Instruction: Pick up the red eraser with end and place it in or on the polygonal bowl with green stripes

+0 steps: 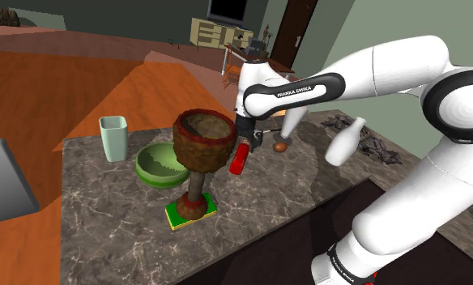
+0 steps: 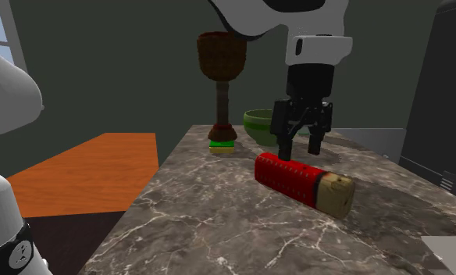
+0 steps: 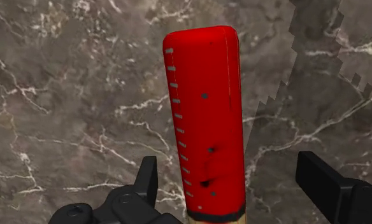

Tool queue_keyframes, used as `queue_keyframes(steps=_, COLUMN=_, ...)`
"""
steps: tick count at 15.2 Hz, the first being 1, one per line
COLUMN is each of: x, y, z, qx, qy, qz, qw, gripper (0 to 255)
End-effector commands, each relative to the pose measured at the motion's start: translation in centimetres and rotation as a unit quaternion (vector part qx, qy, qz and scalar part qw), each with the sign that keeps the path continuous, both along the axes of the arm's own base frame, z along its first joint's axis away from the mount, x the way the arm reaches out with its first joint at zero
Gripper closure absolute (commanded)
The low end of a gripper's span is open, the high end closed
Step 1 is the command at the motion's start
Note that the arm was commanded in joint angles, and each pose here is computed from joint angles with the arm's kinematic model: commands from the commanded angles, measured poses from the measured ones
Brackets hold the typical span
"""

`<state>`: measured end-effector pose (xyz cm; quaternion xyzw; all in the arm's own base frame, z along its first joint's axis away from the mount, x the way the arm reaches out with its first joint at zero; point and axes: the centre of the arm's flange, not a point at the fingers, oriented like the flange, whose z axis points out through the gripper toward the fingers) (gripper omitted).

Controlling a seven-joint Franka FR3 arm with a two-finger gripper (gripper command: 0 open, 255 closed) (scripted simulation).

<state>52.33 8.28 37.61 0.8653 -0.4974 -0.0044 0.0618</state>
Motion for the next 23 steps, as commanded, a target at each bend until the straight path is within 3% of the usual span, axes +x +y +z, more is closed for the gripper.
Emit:
queue_keyframes(steps=1, x=-0.1, y=-0.3, z=-1.3, qx=-0.001, qy=0.000, qz=0.004, qw=1.0000, gripper=0)
queue_keyframes(steps=6, x=-0.3, y=-0.6, z=-3.7, qx=-0.001, qy=0.000, qz=0.004, qw=1.0000, gripper=0)
queue_keyframes(steps=14, x=-0.3, y=-0.6, z=-3.6, qx=-0.001, qy=0.000, qz=0.004, qw=1.0000, gripper=0)
queue_keyframes(steps=15, x=-0.3, y=-0.6, z=-3.6, qx=-0.001, qy=0.000, qz=0.004, qw=1.0000, gripper=255)
queue_keyframes(steps=23, x=-0.3, y=-0.6, z=-3.6, qx=-0.001, qy=0.000, qz=0.004, qw=1.0000, gripper=255)
